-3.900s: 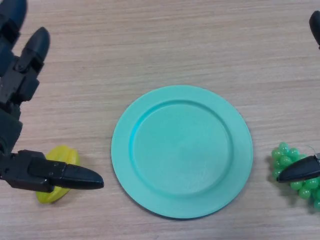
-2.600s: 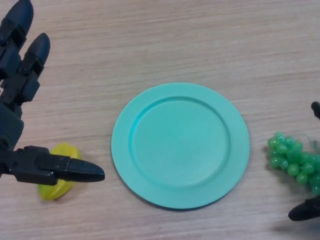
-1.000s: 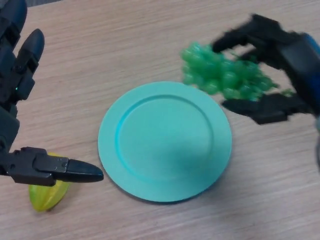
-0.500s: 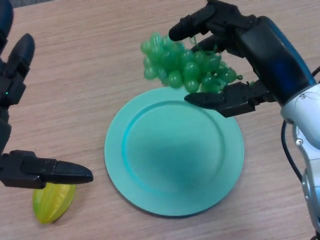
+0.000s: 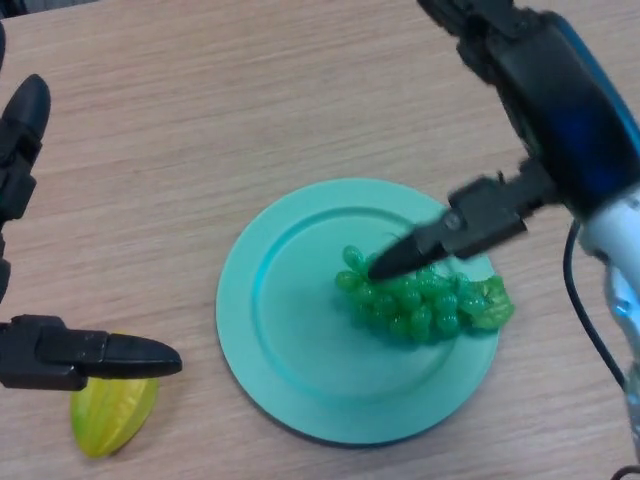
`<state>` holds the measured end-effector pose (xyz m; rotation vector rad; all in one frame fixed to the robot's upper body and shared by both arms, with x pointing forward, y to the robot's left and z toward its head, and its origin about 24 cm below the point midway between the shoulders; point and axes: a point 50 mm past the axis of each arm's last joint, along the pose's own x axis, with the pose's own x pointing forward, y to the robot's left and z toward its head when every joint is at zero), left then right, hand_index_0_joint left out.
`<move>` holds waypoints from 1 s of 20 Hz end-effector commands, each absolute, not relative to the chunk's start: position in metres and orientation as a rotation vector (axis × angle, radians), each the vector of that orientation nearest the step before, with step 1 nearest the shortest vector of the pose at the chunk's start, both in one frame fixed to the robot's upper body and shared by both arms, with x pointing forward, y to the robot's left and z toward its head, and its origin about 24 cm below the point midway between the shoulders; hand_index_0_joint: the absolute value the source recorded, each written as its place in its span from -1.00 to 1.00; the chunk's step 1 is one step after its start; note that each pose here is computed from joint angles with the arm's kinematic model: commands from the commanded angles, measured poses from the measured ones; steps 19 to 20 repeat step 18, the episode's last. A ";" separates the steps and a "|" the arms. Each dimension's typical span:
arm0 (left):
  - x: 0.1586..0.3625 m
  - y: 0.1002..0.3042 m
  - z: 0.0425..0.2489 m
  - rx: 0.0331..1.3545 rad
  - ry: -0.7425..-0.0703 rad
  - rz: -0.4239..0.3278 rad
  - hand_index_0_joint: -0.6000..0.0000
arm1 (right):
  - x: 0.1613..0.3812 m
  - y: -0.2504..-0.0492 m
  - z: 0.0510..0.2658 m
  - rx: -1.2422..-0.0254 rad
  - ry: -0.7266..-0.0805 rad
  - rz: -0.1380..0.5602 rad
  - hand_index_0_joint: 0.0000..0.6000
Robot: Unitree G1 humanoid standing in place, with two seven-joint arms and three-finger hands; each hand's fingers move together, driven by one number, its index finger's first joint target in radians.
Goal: Pick up the green grapes and place it on the plate
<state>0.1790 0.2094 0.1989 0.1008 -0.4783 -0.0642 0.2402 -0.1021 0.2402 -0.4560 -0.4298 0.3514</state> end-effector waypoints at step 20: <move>0.152 0.198 0.227 0.209 -0.666 -0.097 1.00 | 0.181 -0.148 0.260 -0.044 -0.598 0.367 -1.00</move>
